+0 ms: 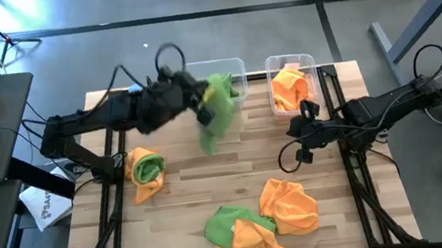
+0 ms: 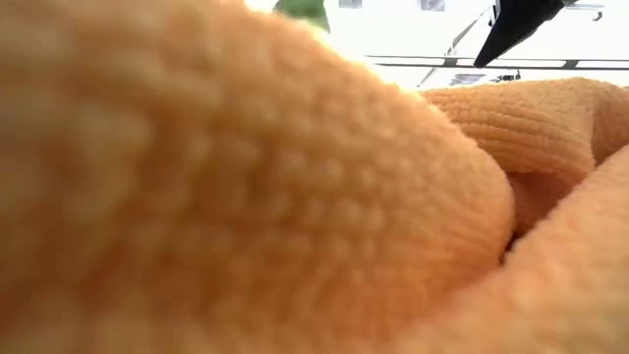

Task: Sort microfiber towel by color & place in baskets
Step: Put the green towel into the left transparent bin

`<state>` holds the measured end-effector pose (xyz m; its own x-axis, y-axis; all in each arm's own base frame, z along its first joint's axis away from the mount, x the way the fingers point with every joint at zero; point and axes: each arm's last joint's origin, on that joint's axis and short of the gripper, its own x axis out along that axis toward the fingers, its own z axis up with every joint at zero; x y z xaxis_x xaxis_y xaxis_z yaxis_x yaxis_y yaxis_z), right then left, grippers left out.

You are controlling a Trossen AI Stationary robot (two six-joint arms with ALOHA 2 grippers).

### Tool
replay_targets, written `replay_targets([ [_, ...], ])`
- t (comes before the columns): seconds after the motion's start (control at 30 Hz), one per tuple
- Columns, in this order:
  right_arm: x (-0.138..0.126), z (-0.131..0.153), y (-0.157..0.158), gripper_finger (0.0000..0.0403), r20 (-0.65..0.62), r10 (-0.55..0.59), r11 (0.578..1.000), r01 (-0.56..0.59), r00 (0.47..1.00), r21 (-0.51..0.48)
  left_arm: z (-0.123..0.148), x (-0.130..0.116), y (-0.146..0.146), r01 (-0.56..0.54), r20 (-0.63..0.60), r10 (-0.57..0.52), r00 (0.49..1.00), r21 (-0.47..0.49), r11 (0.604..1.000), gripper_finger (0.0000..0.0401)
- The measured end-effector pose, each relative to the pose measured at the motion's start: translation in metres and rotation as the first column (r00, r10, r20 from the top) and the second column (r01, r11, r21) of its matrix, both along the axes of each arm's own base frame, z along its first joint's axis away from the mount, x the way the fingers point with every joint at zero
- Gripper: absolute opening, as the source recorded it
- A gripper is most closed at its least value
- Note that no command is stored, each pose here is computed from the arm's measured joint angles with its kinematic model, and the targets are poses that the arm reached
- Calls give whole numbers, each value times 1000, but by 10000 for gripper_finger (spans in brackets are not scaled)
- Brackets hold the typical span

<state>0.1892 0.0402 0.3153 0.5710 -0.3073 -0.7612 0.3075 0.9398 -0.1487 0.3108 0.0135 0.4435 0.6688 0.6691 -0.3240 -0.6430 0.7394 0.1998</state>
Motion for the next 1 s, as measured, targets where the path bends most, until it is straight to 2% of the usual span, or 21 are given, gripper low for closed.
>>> replay_targets([
  [0.17,2,0,-5,0,20,-61,998,61,998,27,14,4,34,-53,62,46,997,109,993,0],
  [0.3,3,1,-10,0,31,-88,996,87,996,30,25,1,62,-113,79,97,992,223,968,0],
  [0.53,7,3,-23,0,89,-226,974,222,970,49,36,-6,100,-61,103,30,994,315,947,0],
  [0.6,7,3,-26,0,91,-249,968,245,964,53,35,-9,110,-29,100,-2,995,303,953,0],
  [0.7,7,3,-31,0,99,-290,957,285,952,59,26,-12,119,37,58,-52,997,233,972,0],
  [0.87,7,3,-40,0,117,-363,932,359,924,55,-7,-13,131,90,-120,-78,990,101,991,0],
  [1.0,7,3,-48,0,119,-401,916,398,908,54,-35,-1,146,170,-129,-167,977,12,985,0],
])
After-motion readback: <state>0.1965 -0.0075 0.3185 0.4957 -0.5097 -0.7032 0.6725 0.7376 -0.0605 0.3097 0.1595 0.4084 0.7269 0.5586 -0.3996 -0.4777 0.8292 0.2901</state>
